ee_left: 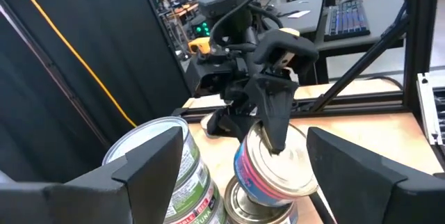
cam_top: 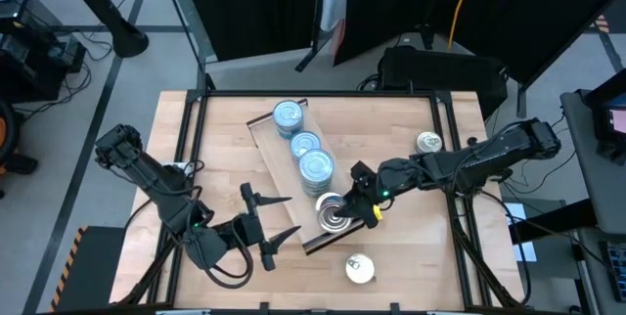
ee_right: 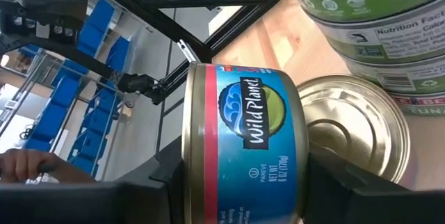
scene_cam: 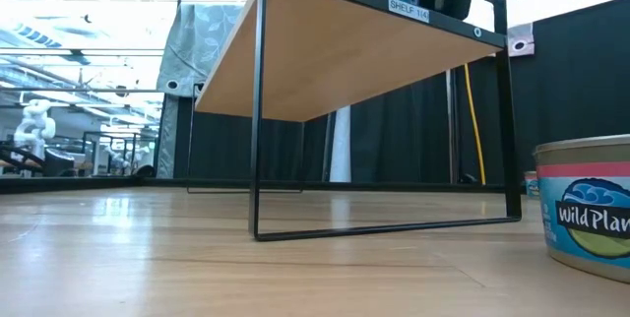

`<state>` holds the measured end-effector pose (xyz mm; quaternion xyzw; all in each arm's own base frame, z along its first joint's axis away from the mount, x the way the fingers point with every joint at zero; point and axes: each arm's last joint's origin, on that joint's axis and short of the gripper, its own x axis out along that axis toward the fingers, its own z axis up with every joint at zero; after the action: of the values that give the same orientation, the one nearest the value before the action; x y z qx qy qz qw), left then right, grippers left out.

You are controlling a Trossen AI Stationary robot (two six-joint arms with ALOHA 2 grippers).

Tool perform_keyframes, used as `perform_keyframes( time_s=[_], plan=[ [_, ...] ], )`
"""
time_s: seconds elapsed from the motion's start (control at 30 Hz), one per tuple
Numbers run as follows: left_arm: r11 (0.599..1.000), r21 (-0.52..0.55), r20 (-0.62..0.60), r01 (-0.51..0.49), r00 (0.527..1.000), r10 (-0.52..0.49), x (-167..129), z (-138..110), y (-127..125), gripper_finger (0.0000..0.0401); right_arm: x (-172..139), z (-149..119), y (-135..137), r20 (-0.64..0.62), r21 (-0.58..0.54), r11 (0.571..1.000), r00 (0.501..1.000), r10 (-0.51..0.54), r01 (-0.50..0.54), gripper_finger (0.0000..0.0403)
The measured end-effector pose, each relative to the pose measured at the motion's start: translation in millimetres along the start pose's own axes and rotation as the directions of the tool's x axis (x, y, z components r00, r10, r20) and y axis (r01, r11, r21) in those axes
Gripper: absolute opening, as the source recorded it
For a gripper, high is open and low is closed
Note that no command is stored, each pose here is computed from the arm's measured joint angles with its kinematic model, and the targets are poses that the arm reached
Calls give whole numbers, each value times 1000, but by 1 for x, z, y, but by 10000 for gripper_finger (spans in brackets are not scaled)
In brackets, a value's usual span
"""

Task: Stack canned seafood by type on shelf
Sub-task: Stack the blue-pink tuna can on top of the blue-pink tuna can on the shelf

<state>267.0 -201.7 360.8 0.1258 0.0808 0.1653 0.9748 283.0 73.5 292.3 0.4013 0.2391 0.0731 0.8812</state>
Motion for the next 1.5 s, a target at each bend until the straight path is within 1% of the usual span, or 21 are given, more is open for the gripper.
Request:
perform_keyframes(
  time_s=[0.3,0.5,0.6,0.73,0.9,1.07,1.13,1.37,1.43,1.5],
  plan=[
    [1000,3,11,0,1000,0,0,2,0,306,0,1,-1,31,-9,1000,999,-28,28,202],
    [1000,3,11,0,1000,0,0,2,0,306,0,1,-5,79,14,994,991,-110,110,219],
    [1000,3,10,1,1000,-1,0,2,0,306,0,1,-6,90,29,991,987,-133,131,237],
    [1000,4,10,2,1000,-2,0,2,0,306,-1,-1,-8,75,22,988,986,-152,151,279],
    [1000,5,9,3,1000,-4,0,1,0,306,-1,-1,-9,67,-34,986,985,-158,161,343],
    [1000,5,9,3,1000,-4,0,1,0,306,-1,-1,-8,64,-101,982,986,-155,161,392],
    [1000,5,9,3,1000,-4,0,1,0,306,-1,0,-7,64,-134,978,986,-153,160,397],
    [1000,5,9,3,1000,-3,0,1,0,306,-1,-3,-5,58,-222,961,986,-154,163,392],
    [1000,8,7,3,1000,-3,0,1,0,306,-1,-4,-5,69,-262,948,983,-169,182,392],
    [1000,10,7,3,1000,-3,0,1,0,306,-1,-5,-4,96,-310,925,975,-200,220,392]
  ],
)
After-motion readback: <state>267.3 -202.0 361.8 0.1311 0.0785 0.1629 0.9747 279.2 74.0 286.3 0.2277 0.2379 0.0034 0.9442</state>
